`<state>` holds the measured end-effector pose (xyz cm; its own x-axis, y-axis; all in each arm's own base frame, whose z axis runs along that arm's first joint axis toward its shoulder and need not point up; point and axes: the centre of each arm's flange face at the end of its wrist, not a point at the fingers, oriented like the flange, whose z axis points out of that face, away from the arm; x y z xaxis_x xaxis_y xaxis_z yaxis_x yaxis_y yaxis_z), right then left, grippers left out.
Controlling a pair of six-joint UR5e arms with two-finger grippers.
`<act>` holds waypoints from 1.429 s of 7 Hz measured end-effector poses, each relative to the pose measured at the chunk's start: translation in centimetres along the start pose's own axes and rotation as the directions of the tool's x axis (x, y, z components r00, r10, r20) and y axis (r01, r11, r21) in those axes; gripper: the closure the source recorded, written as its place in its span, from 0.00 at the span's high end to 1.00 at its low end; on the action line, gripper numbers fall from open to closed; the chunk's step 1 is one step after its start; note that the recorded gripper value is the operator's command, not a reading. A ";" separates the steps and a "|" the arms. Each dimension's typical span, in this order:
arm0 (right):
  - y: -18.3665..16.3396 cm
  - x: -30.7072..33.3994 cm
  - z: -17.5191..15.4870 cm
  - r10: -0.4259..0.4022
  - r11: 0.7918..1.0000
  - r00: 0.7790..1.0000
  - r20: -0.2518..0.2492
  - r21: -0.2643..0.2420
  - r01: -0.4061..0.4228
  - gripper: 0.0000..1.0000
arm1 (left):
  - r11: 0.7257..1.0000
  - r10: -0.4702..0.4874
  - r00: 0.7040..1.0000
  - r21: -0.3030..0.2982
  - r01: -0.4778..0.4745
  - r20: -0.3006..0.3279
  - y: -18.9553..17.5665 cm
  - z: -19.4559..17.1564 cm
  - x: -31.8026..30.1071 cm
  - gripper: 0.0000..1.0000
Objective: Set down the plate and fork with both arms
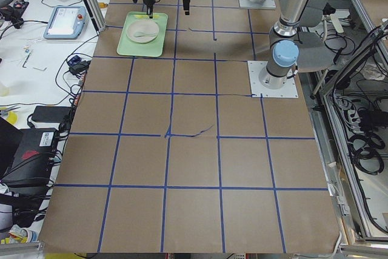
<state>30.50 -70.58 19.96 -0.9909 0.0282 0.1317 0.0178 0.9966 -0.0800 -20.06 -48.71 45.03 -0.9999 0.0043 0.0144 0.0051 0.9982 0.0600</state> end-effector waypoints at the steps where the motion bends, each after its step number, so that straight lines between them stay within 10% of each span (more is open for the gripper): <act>1: 0.1 0.4 0.3 0.006 1.000 1.000 -0.002 -0.008 -0.006 1.00 | 1.000 0.000 1.000 0.000 0.000 0.000 0.0 0.0 0.0 1.00; 4: 1.7 3.4 -6.0 0.016 0.999 1.000 -0.002 -0.035 -0.016 1.00 | 1.000 0.000 1.000 0.002 0.000 0.000 0.1 -0.1 0.0 1.00; 10: 17.9 12.8 -26.3 0.023 1.000 0.996 0.080 0.002 -0.023 1.00 | 1.000 0.001 1.000 0.010 -0.001 -0.001 0.6 -0.8 -0.1 1.00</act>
<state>21.67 -50.32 46.22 -0.9977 0.0448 0.0499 0.0404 0.9955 -0.0853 -19.98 -48.16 45.81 -0.9999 0.0050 0.0152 0.0057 0.9987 0.0500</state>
